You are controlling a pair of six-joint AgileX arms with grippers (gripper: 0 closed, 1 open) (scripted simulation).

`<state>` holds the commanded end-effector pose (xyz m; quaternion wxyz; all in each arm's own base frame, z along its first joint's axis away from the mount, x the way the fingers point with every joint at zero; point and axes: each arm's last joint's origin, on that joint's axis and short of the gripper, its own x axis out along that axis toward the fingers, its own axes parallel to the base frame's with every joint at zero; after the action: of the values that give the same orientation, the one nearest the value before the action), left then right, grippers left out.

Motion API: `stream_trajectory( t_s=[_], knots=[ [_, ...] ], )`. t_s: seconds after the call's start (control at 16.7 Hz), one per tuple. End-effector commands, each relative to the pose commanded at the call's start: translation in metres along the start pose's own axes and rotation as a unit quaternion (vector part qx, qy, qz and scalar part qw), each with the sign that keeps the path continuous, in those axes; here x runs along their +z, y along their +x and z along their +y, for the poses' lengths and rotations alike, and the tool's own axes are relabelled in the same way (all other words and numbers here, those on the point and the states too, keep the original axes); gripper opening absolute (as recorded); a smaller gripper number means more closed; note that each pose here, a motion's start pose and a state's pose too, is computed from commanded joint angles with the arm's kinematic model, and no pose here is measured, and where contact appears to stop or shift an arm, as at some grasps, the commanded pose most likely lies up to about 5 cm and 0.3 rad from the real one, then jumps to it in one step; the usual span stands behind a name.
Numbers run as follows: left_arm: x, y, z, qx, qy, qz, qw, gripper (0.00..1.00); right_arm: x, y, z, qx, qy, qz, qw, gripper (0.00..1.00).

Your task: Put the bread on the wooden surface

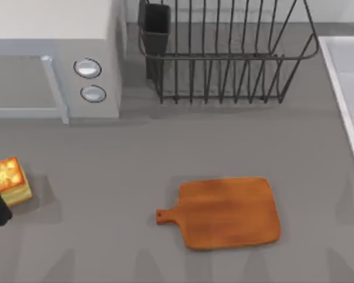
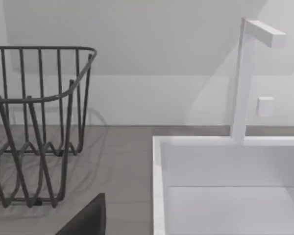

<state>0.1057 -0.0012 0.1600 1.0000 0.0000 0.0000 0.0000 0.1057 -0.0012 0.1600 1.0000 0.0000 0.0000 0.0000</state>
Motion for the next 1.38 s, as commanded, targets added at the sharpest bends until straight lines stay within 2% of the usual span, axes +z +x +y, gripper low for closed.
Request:
stream_trajectory(
  t_s=[0.18,0.36,0.48,0.6,0.72,0.84,1.02,1.2,1.38],
  knots=[
    [0.001,0.000,0.000,-0.001,0.005,0.004,1.000,1.00,0.000,0.000,0.000,0.000,0.000,0.000,1.000,1.00],
    [0.009,0.002,0.002,-0.015,0.046,0.042,0.998,1.00,0.000,0.000,0.000,0.000,0.000,0.000,1.000,1.00],
    [0.016,0.007,0.005,-0.037,0.092,0.087,0.991,1.00,0.000,0.000,0.000,0.000,0.000,0.000,1.000,1.00],
    [0.023,0.016,0.009,-0.073,0.145,0.146,0.976,1.00,0.000,0.000,0.000,0.000,0.000,0.000,1.000,1.00],
    [0.026,0.029,0.015,-0.128,0.197,0.214,0.948,1.00,0.000,0.000,0.000,0.000,0.000,0.000,1.000,1.00],
    [0.024,0.046,0.025,-0.202,0.232,0.279,0.910,1.00,0.000,0.000,0.000,0.000,0.000,0.000,1.000,1.00],
    [0.007,0.074,0.046,-0.332,0.236,0.342,0.847,1.00,0.000,0.000,0.000,0.000,0.000,0.000,1.000,1.00],
    [-0.021,0.097,0.071,-0.447,0.190,0.346,0.802,1.00,0.000,0.000,0.000,0.000,0.000,0.000,1.000,1.00],
    [-0.049,0.114,0.098,-0.516,0.135,0.300,0.791,1.00,0.000,0.000,0.000,0.000,0.000,0.000,1.000,1.00]
  ],
)
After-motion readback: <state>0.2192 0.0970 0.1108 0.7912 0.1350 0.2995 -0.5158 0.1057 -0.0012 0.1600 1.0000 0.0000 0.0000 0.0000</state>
